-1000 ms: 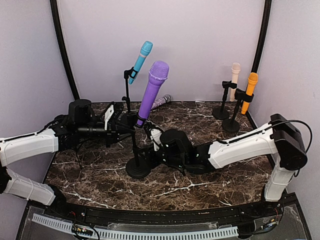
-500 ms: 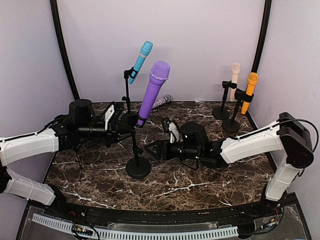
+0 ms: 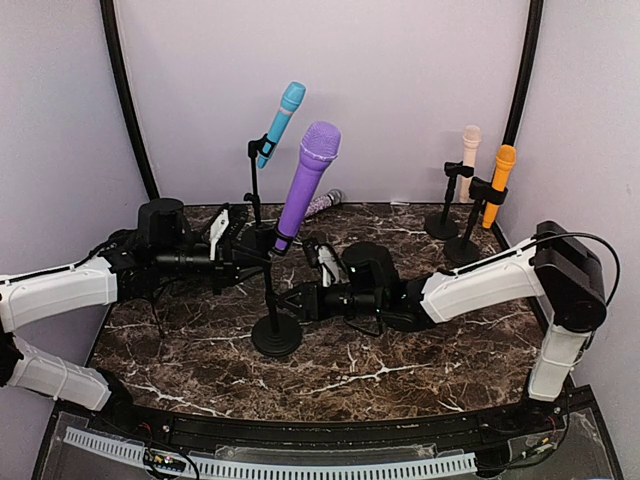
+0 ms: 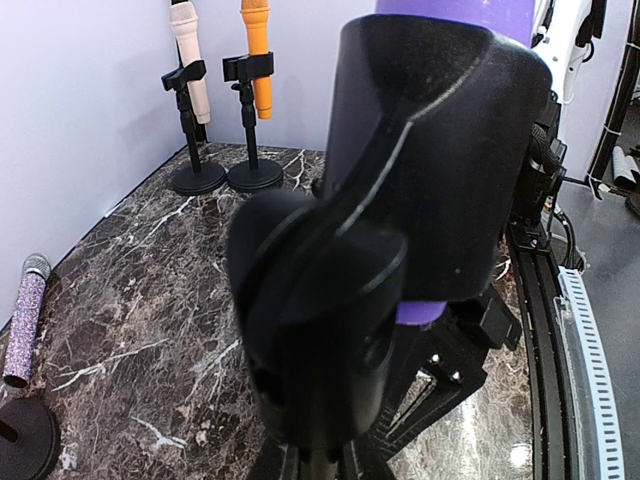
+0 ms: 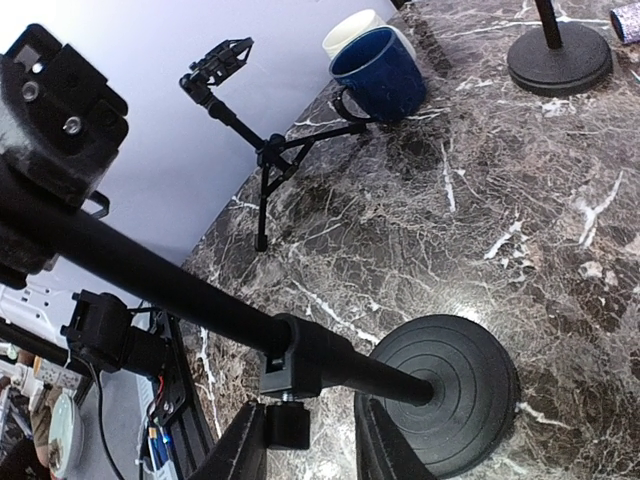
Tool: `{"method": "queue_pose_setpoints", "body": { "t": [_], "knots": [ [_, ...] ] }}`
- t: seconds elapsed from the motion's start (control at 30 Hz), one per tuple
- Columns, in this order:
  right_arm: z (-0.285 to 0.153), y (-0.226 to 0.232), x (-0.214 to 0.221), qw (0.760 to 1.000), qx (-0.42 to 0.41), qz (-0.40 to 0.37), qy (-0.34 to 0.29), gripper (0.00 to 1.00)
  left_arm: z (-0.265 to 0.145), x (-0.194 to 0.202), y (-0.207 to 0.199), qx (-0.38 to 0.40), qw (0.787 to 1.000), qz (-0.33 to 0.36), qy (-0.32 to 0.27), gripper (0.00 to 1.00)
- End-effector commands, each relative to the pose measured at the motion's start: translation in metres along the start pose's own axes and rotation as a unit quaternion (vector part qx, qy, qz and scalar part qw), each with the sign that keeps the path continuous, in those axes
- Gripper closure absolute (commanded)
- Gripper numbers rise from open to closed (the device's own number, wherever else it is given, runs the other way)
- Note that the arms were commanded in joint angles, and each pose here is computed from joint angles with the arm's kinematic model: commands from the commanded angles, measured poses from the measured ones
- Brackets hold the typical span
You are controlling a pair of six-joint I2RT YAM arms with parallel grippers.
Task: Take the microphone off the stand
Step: Unscrew the knob on the stand of the microphone stand.
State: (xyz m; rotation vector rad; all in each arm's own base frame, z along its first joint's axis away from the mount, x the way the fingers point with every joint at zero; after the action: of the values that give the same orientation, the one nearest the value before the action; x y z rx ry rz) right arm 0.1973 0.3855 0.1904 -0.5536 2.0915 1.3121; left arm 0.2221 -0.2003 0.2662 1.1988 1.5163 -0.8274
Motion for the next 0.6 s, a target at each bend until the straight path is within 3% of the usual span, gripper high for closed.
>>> {"method": "queue_pose_setpoints", "body": {
  "t": [0.0,0.23,0.57],
  "knots": [
    [0.007,0.008,-0.003,0.999,0.004,-0.034,-0.003,0.77,0.003,0.006,0.0,0.001,1.0,-0.002,0.026,1.0],
    [0.009,0.013,0.003,0.997,0.036,-0.062,-0.008,1.0,0.004,0.006,0.0,0.0,1.0,-0.001,0.027,1.0],
    [0.018,0.021,0.023,0.973,0.174,-0.148,-0.015,1.0,0.004,0.007,0.0,-0.003,1.0,-0.001,0.028,1.0]
  ]
}}
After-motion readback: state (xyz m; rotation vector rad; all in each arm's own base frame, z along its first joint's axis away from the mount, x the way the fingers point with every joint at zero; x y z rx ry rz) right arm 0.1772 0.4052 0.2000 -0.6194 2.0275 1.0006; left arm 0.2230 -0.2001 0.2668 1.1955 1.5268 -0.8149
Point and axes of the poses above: each gripper's point midway between its finger pads, its own z axis out along the fingers, its own y axis along the line the jaws close on, x = y × z, the point moved 10 cm from there along -z, back along the fingers, and after that the axes turned 3 degrees about z, right-handed, at the moved point
